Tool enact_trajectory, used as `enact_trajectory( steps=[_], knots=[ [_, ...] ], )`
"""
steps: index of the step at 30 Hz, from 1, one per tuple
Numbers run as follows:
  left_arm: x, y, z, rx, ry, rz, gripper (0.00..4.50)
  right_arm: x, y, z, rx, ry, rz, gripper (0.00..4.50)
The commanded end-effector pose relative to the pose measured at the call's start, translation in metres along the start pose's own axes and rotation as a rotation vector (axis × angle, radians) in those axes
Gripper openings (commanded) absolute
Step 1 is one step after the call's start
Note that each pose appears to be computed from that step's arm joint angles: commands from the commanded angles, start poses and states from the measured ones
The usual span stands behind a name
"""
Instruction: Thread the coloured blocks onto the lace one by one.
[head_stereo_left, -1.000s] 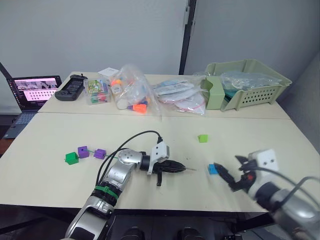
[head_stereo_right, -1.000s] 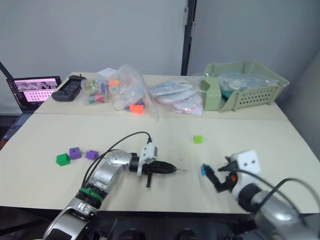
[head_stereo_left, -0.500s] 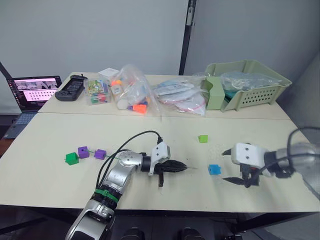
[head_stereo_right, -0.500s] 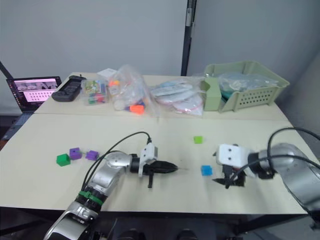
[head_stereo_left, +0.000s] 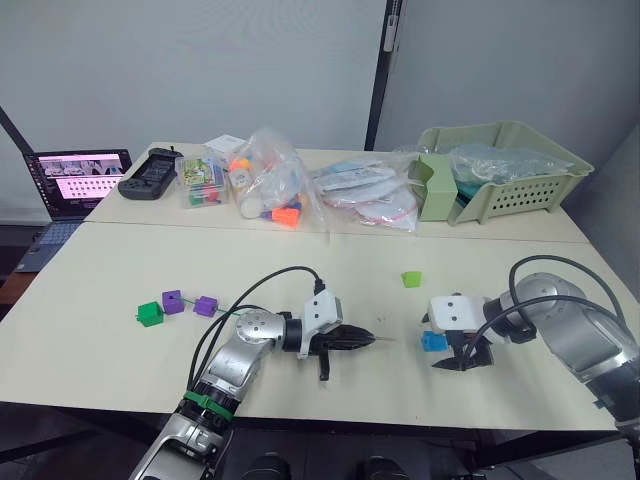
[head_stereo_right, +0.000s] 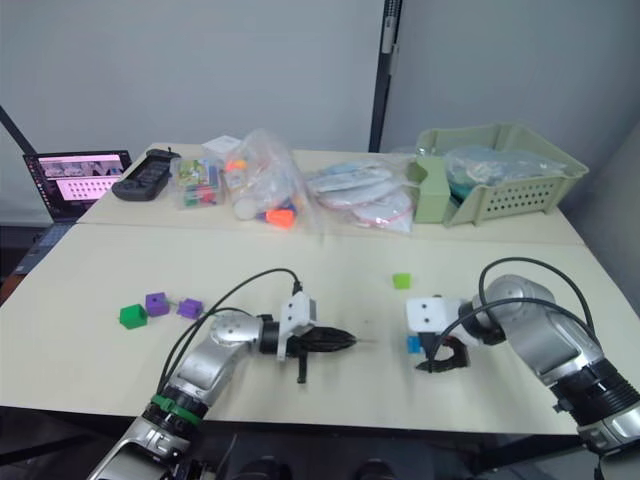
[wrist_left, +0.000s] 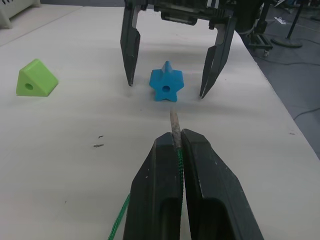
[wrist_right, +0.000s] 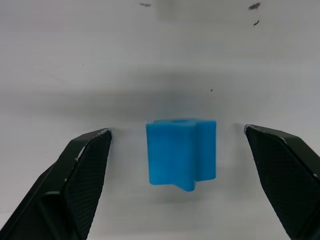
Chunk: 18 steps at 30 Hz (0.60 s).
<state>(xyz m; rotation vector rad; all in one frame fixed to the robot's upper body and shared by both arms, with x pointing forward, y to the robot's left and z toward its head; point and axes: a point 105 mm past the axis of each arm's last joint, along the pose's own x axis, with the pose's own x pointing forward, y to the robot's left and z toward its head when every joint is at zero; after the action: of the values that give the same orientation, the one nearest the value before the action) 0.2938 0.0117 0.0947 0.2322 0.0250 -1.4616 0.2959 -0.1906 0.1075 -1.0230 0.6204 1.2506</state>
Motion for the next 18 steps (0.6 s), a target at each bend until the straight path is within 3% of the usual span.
enact_trajectory(
  steps=[1,5,6,10,14,18],
  knots=[
    [0.002,-0.001,0.010,0.026,-0.024,0.000,0.00,-0.006,-0.005,0.005,-0.013,-0.006,-0.024,2.96],
    [0.004,0.000,0.010,0.029,-0.025,0.001,0.00,-0.005,-0.005,0.004,-0.001,-0.007,-0.028,1.52],
    [0.004,0.000,0.010,0.030,-0.025,0.002,0.00,-0.004,-0.005,0.004,0.014,-0.012,-0.031,1.34],
    [0.005,0.003,0.010,0.037,-0.022,0.005,0.00,-0.007,-0.003,0.002,0.065,-0.015,-0.040,1.34],
    [0.009,0.003,0.003,0.052,0.013,-0.011,0.00,-0.006,0.008,0.027,0.142,-0.076,-0.018,1.34],
    [0.017,0.005,-0.001,0.055,0.032,-0.019,0.00,0.000,0.020,0.031,0.182,-0.049,0.000,1.34]
  ],
)
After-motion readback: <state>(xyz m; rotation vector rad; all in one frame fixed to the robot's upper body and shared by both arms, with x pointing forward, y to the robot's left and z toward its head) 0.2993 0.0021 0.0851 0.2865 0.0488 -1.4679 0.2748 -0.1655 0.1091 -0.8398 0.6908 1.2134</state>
